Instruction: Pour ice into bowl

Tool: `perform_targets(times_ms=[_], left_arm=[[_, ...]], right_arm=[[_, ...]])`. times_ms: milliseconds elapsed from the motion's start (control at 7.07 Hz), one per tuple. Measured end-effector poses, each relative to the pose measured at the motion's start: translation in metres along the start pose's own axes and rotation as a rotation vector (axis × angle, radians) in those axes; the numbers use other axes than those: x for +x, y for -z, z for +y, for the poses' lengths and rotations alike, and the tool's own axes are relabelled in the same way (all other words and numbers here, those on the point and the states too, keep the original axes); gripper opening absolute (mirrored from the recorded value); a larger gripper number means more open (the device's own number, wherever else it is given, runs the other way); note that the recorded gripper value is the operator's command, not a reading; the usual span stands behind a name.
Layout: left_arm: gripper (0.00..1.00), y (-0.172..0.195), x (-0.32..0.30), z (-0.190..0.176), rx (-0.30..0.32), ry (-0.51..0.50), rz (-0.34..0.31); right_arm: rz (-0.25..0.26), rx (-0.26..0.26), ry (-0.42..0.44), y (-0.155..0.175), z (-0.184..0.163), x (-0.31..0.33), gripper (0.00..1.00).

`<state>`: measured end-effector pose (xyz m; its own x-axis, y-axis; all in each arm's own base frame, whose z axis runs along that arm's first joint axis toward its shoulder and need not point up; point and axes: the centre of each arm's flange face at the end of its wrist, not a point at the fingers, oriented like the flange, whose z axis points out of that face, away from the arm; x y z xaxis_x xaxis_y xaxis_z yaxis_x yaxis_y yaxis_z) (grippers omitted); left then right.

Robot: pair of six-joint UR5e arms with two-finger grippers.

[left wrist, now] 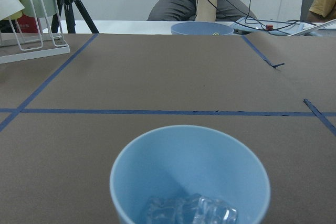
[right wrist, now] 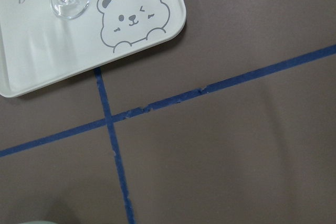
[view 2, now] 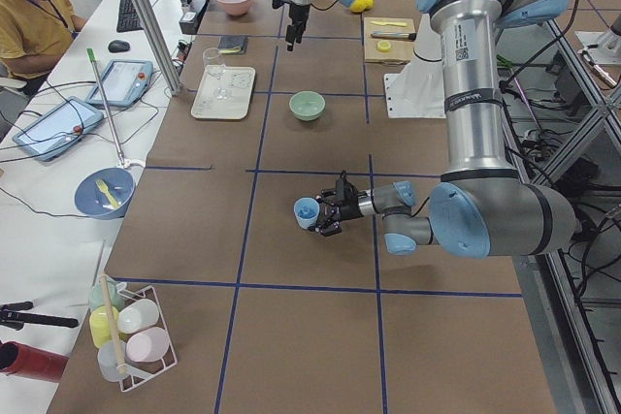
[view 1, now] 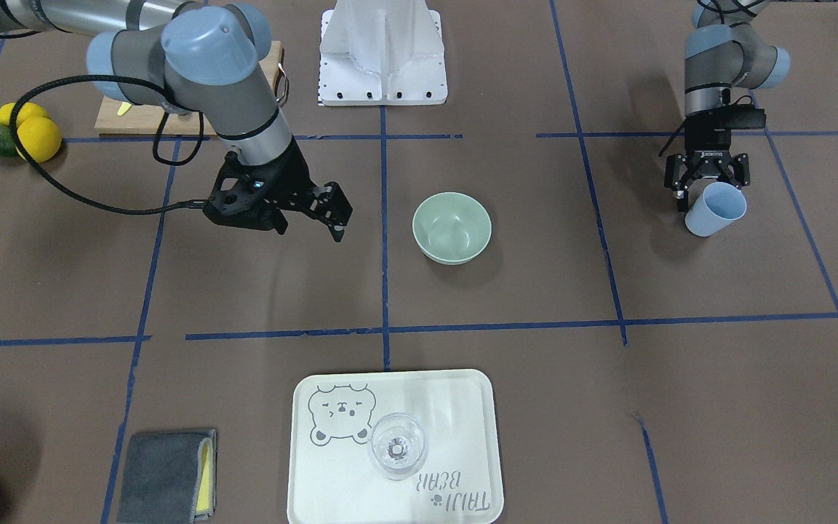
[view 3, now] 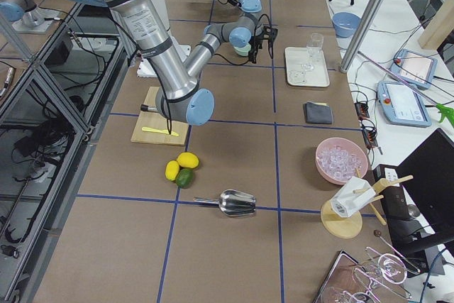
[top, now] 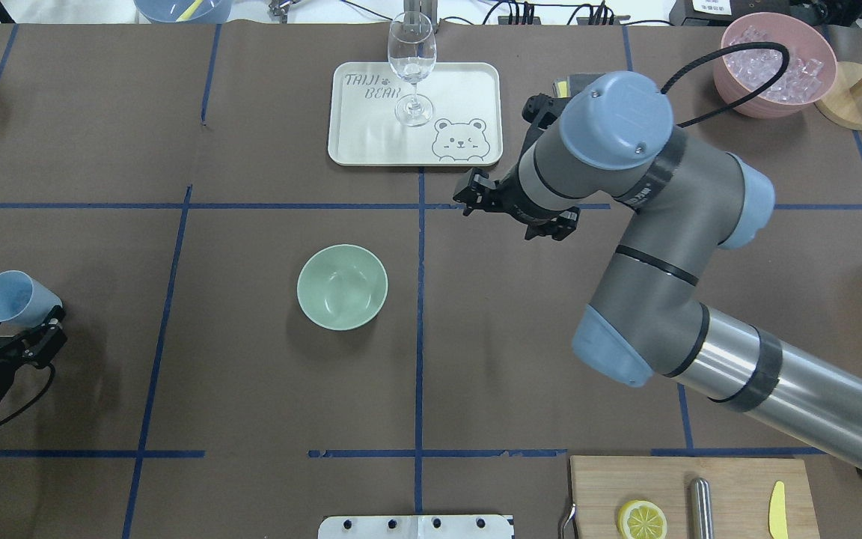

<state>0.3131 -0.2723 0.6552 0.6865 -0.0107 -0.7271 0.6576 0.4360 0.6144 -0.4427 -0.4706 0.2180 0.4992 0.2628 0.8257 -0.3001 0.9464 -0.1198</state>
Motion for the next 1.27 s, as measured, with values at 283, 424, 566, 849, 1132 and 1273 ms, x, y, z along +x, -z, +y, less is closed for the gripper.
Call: perform_targets(times_ms=[283, 424, 566, 849, 1132, 1273], left_arm=[[0.99, -0.008, 0.001, 0.009, 0.030, -0.010, -0.010], [0.99, -0.011, -0.002, 0.012, 0.040, -0.022, -0.021], [0.97, -0.015, -0.006, 0.014, 0.047, -0.032, -0.032], [0.91, -0.022, -0.007, 0.010, 0.062, -0.028, -0.046], [0.43, -0.026, -0.006, 0.007, 0.072, -0.024, -0.053], [0.13, -0.028, -0.005, 0.005, 0.076, -0.024, -0.056]], right_arm=[[-0.001, 0.002, 0.034, 0.009, 0.000, 0.017, 1.00], [0.000, 0.003, 0.037, 0.009, 0.000, 0.020, 1.00], [0.001, 0.007, 0.037, 0.010, 0.000, 0.021, 1.00], [0.002, 0.014, 0.038, 0.010, -0.001, 0.021, 1.00], [0.002, 0.016, 0.038, 0.009, -0.001, 0.022, 1.00], [0.003, 0.017, 0.038, 0.009, -0.001, 0.022, 1.00]])
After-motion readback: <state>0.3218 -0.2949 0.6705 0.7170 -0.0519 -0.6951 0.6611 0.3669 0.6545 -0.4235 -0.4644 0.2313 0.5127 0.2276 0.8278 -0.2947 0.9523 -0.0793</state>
